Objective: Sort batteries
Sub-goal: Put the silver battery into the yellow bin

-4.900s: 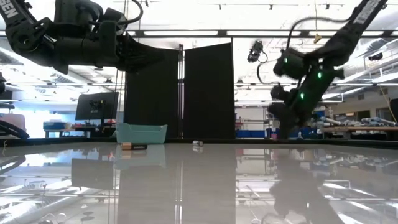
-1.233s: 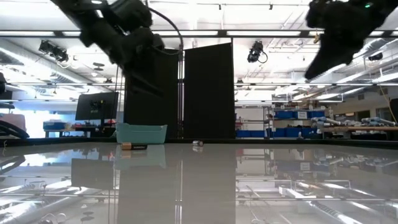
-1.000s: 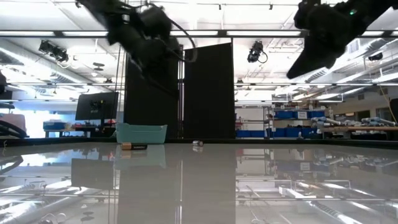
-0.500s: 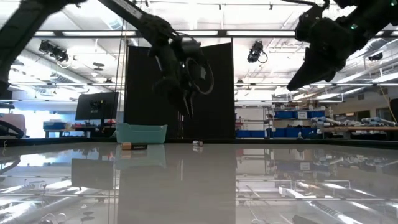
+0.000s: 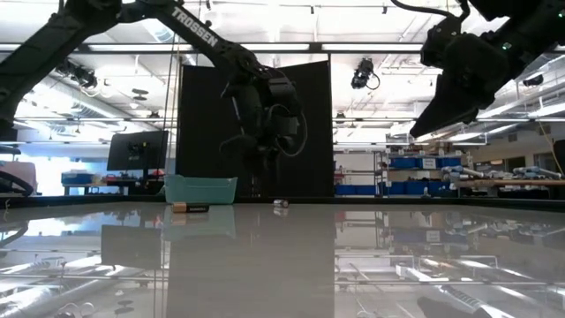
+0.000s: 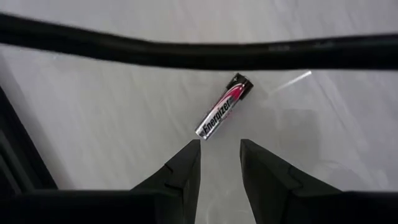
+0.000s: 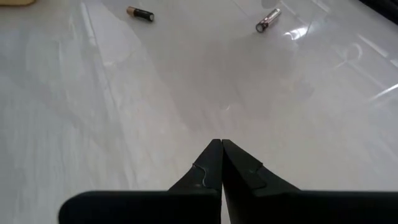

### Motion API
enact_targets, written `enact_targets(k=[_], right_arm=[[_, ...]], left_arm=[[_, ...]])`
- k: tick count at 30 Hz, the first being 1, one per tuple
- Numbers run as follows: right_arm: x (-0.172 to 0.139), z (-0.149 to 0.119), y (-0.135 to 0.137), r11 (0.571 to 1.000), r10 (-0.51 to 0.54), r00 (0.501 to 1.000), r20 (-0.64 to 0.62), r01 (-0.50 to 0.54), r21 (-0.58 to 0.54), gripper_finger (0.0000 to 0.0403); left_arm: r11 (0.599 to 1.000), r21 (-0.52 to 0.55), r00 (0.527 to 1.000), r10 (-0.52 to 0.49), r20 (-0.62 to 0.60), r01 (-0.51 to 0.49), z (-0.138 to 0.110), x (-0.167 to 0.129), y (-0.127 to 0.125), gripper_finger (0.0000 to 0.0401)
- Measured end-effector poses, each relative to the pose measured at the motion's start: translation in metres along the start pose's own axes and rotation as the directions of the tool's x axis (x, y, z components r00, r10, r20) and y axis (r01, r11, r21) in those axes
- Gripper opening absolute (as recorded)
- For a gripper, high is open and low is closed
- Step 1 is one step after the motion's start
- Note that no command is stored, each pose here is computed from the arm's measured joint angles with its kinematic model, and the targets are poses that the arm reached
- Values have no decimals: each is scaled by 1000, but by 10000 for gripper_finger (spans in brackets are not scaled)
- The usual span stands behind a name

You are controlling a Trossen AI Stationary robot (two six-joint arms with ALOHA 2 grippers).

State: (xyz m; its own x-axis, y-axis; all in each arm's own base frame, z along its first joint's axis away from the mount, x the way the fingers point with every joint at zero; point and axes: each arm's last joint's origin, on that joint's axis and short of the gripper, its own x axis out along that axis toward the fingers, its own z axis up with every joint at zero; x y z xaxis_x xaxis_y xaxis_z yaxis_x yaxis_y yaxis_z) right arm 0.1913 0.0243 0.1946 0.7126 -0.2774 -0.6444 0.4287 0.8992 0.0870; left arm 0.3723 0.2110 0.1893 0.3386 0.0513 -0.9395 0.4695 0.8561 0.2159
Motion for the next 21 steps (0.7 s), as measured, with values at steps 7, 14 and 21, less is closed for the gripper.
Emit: enact_targets(k=[7, 14, 21], right_arm=[[0, 0, 0, 1000, 1, 1000, 0, -1, -21, 12], [0, 1, 0, 1000, 5, 1000, 6, -5, -26, 12], [0, 1, 0, 1000, 7, 1000, 3, -7, -28, 12]], left_arm=[[999, 46, 1000, 20, 17, -21, -1, 5, 4, 119], [996, 84, 1000, 9, 6, -10, -2, 15, 5, 119], [993, 121, 1000, 14, 5, -15, -2, 18, 6, 119]])
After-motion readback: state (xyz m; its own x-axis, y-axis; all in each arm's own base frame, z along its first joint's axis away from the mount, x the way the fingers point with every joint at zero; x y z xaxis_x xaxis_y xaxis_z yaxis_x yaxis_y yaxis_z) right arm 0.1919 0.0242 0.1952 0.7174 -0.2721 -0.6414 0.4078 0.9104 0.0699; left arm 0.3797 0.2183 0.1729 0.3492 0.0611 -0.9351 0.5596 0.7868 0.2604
